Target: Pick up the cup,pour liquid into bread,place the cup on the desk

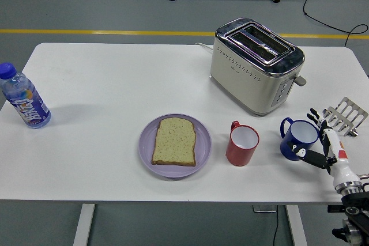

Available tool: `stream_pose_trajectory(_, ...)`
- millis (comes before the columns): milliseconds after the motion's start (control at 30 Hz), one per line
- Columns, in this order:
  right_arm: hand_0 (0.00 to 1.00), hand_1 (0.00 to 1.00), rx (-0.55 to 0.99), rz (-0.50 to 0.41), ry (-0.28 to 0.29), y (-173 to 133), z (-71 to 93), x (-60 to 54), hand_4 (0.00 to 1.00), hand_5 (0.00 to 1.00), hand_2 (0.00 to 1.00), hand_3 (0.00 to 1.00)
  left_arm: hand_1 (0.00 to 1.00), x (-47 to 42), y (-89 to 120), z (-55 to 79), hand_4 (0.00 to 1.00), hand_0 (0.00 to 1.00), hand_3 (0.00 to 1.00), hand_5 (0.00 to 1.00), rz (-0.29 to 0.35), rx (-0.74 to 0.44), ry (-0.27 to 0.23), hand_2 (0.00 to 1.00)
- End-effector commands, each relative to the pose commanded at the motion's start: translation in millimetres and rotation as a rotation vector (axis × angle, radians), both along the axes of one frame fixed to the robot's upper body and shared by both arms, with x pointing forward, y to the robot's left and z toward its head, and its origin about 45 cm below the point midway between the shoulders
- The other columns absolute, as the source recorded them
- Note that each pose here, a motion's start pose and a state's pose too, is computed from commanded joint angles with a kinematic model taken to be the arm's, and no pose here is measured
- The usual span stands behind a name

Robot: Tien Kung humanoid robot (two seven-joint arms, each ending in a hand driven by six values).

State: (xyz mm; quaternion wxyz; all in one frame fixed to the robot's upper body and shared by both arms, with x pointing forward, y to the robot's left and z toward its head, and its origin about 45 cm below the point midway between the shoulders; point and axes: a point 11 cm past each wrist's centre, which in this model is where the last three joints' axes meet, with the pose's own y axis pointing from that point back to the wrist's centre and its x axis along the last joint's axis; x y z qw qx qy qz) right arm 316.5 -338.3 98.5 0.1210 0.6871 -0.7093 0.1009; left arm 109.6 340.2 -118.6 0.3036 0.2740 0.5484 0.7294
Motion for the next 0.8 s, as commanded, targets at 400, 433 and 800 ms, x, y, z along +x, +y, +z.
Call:
stream_pose_trajectory(400,0.968,0.804,0.064,-0.026,-0.125,-6,50.8,9.3,0.926,0.055,0.945,0.989,0.756,-1.5,1,-0.2,0.396,0.69,0.611,0.998,-0.003,0.003,0.005,0.773)
stream_pose_trajectory(433,0.968,0.804,0.088,-0.035,-0.131,-7,56.4,11.0,0.926,0.055,0.945,0.989,0.756,-2.0,1,-0.2,0.396,0.69,0.611,0.998,-0.003,0.004,0.006,0.773)
stream_pose_trajectory(800,0.961,0.805,0.204,-0.054,-0.186,-9,90.8,16.8,0.92,0.073,0.939,0.97,0.756,-3.5,2,-0.4,0.396,0.69,0.611,0.998,-0.003,0.006,0.007,0.773)
